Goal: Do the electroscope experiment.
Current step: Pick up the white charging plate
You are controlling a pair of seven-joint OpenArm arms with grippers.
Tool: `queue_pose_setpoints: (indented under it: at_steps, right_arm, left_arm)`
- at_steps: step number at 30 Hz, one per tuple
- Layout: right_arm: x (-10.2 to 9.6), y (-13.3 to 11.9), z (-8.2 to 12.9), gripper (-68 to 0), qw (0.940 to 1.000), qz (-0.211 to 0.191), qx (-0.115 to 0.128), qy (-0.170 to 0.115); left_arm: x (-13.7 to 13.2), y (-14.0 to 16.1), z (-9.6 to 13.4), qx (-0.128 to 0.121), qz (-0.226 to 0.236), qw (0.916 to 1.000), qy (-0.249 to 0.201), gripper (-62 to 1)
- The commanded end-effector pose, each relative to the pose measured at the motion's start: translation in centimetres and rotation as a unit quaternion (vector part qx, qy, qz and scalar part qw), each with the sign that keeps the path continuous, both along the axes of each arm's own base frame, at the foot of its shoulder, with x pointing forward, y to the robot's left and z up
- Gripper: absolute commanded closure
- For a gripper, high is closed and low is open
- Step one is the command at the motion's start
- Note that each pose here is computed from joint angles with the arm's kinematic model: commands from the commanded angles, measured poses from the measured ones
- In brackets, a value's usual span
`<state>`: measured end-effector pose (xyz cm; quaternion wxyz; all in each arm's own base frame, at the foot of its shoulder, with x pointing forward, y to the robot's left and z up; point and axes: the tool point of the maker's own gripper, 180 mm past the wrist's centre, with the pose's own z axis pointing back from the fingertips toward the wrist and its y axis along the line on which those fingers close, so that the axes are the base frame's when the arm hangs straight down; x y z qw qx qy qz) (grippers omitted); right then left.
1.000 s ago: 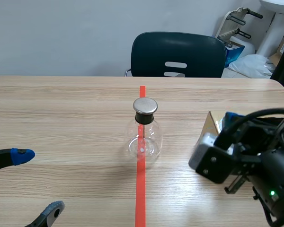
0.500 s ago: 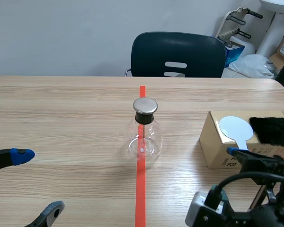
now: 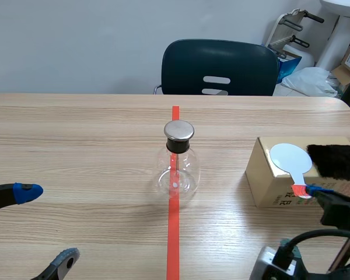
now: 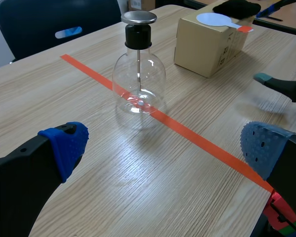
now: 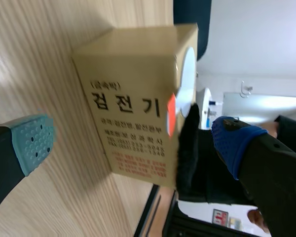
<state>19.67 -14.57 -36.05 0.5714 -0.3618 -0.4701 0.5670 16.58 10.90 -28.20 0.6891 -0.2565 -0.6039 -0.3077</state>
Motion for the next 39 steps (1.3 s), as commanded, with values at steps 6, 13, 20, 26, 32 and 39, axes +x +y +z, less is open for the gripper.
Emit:
queue_pose_setpoints:
  at_steps: [6, 13, 20, 26, 32, 39]
  right_arm:
    - [2.8, -1.3, 1.7, -67.9, 0.9991, -0.005, -0.014, -0.039]
    - [4.0, -1.4, 0.8, -67.9, 0.999, 0.006, -0.018, -0.04]
    - [4.1, -0.9, 0.8, -67.9, 0.9985, 0.022, -0.026, -0.043]
    - [4.0, -0.5, 0.8, -67.9, 0.9978, 0.037, -0.032, -0.043]
    - [4.1, -0.9, 0.9, -67.9, 0.9976, 0.035, -0.04, -0.046]
    - [4.3, -0.9, 1.9, -67.9, 0.996, 0.034, -0.04, -0.072]
  left_arm:
    - [0.3, -0.1, 0.8, -0.014, 0.004, 0.9998, -0.011, -62.3]
    - [0.3, -0.1, 0.8, -0.014, 0.004, 0.9998, -0.011, -62.3]
    - [0.3, -0.1, 0.8, -0.014, 0.004, 0.9998, -0.011, -62.3]
    - [0.3, -0.1, 0.8, -0.014, 0.004, 0.9998, -0.011, -62.3]
    - [0.3, -0.1, 0.8, -0.014, 0.004, 0.9998, -0.011, -62.3]
    - [0.3, -0.1, 0.8, -0.014, 0.004, 0.9998, -0.011, -62.3]
